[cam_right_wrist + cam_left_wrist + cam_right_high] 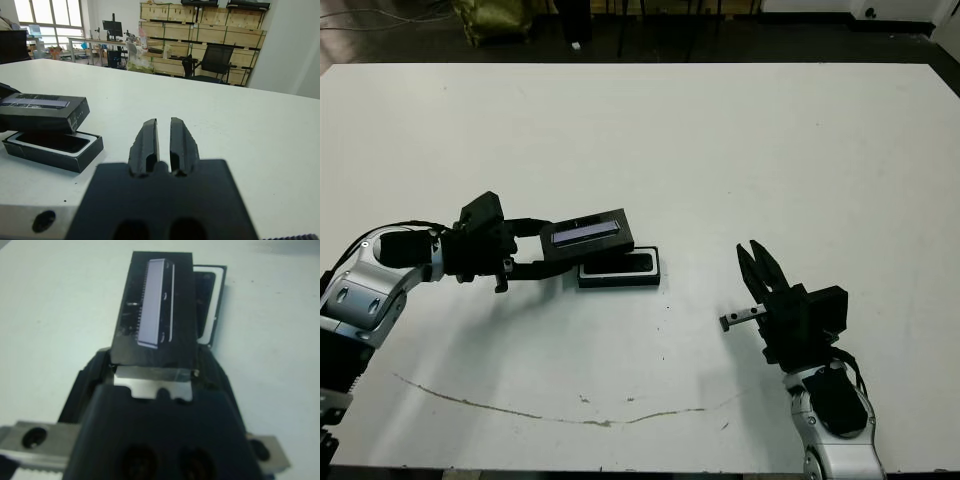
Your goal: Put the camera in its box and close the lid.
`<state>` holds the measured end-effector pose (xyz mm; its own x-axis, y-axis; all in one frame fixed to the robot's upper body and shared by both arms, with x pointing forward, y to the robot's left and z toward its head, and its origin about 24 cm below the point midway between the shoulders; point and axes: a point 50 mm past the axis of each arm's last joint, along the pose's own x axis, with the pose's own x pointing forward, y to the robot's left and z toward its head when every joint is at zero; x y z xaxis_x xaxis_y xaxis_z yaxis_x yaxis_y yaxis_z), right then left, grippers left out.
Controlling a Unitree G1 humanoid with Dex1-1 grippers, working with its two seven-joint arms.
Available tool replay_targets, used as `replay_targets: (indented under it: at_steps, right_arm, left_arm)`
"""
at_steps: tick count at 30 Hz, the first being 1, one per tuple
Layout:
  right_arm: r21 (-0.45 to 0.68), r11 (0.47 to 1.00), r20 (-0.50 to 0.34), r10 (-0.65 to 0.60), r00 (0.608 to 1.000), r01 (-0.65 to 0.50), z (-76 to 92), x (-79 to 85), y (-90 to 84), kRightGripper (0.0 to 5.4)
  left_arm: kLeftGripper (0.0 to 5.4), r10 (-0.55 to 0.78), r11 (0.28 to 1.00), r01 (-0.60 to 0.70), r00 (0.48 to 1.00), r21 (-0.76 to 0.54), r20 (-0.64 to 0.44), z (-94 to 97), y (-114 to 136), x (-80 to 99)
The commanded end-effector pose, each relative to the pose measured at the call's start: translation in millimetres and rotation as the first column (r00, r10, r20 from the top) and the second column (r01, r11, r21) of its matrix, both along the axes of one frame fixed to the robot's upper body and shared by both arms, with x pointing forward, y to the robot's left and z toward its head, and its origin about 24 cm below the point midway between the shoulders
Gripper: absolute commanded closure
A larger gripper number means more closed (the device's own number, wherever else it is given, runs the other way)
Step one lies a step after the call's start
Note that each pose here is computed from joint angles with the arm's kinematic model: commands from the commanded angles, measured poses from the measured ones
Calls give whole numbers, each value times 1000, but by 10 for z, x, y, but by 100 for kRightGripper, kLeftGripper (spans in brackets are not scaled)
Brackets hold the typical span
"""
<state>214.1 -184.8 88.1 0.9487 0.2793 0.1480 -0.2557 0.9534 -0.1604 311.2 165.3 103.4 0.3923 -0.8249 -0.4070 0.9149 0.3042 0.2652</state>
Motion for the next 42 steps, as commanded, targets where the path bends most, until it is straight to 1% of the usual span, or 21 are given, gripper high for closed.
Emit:
replay_targets:
  at_steps: [1, 6, 8, 13, 18, 26, 31, 38, 42]
  right_arm:
    - [1, 1000, -39, -10, 999, 10, -55, -17, -35, 540]
    - [-9, 1000, -22, 1, 1000, -1, -46, -10, -27, 540]
    - [-3, 1000, -30, -2, 1000, 1, -44, -9, -23, 540]
    - [-17, 1000, -25, -2, 1000, 2, -24, -7, -13, 540]
    - [-2, 1000, -28, 5, 1000, -5, 0, -9, -7, 540]
    - [-7, 1000, -32, 10, 999, -11, 11, -19, -32, 540]
    - [-18, 1000, -27, 12, 1000, -13, -2, -26, -40, 540]
    - [-19, 1000, -26, 16, 1000, -16, -11, -23, -52, 540]
    - [-14, 1000, -37, 10, 999, -10, -14, -28, -49, 540]
  left_arm:
    - [318, -32, 999, 32, 999, 20, -25, -48, -1, 4]
    - [318, -72, 997, 73, 997, 34, -35, -30, -8, 14]
    - [318, -90, 995, 91, 995, 37, -36, -17, -10, 17]
    - [318, -137, 989, 142, 985, 37, -109, -6, -21, 14]
    - [318, -172, 981, 180, 980, 72, -97, -14, -57, 11]
    - [318, -158, 984, 167, 979, 61, -128, -80, -130, 29]
    - [318, -147, 986, 154, 984, 61, -102, -121, -165, 36]
    - [318, -132, 990, 135, 989, 36, -62, -181, -145, 55]
    - [318, -117, 992, 120, 991, 42, -68, -190, -101, 68]
